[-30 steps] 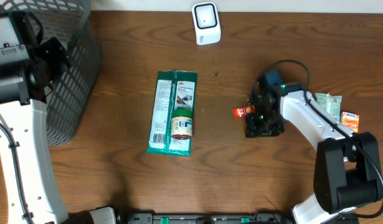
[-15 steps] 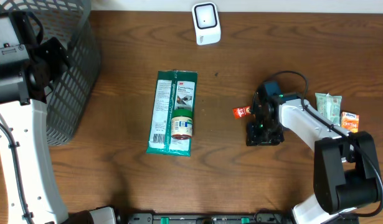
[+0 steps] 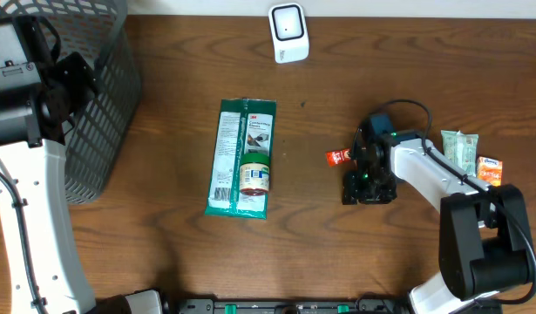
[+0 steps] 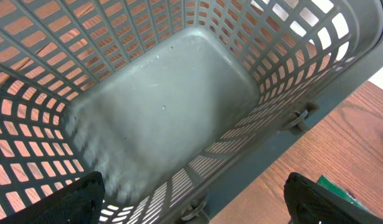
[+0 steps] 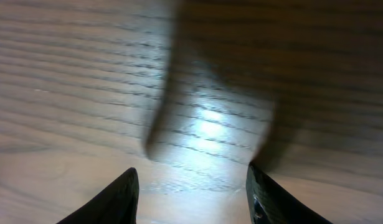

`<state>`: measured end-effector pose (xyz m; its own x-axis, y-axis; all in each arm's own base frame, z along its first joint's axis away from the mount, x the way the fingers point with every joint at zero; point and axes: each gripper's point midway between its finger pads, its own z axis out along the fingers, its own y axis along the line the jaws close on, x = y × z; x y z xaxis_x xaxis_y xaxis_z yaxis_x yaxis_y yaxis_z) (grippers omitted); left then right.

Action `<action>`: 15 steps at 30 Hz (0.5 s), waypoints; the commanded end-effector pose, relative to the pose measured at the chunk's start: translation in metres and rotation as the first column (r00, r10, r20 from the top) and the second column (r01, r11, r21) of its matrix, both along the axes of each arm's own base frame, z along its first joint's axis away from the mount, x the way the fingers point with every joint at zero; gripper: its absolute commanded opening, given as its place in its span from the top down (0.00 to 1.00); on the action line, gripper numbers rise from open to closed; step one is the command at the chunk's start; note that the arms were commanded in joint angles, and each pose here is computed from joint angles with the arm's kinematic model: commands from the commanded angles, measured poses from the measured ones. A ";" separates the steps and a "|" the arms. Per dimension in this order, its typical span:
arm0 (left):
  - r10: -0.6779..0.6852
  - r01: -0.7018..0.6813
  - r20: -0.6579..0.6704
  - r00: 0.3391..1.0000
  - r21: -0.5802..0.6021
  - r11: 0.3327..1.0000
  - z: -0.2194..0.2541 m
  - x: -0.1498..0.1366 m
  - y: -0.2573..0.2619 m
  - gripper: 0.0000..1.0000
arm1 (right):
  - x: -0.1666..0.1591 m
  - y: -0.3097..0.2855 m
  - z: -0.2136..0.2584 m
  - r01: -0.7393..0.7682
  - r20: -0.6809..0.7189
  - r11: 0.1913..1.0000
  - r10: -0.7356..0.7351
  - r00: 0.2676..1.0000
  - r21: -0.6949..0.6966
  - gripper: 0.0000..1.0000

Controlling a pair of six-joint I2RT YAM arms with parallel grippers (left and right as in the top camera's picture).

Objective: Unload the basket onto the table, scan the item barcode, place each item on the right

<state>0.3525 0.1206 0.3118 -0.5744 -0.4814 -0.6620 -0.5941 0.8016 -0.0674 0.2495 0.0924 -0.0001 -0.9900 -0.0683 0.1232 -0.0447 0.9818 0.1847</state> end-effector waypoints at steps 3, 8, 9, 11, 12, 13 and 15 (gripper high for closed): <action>0.006 -0.006 0.000 1.000 0.016 1.000 0.002 -0.001 0.004 0.08 | -0.009 0.037 0.008 0.021 -0.046 0.979 -0.012 0.999 0.203 0.51; 0.006 -0.006 0.000 1.000 0.016 1.000 0.002 -0.001 0.004 0.08 | -0.010 0.071 0.018 -0.017 -0.035 0.939 0.031 0.999 0.343 0.52; 0.006 -0.006 0.000 1.000 0.016 1.000 0.002 -0.001 0.004 0.07 | -0.010 0.076 0.019 -0.030 -0.028 0.934 0.042 0.999 0.356 0.52; 0.006 -0.006 0.000 1.000 0.016 1.000 0.003 -0.001 0.004 0.07 | -0.011 0.087 0.021 -0.061 -0.011 0.923 0.071 0.997 0.380 0.53; 0.006 -0.006 0.000 1.000 0.016 1.000 0.002 -0.001 0.004 0.08 | -0.012 0.092 0.021 -0.077 -0.004 0.920 0.085 0.996 0.385 0.53; 0.006 -0.006 0.000 1.000 0.016 1.000 0.003 -0.001 0.004 0.08 | -0.013 0.097 0.021 -0.097 0.005 0.917 0.103 0.995 0.387 0.53; 0.006 -0.006 0.000 1.000 0.016 1.000 0.002 -0.001 0.004 0.08 | -0.017 0.106 0.021 -0.132 0.018 0.912 0.136 0.991 0.389 0.55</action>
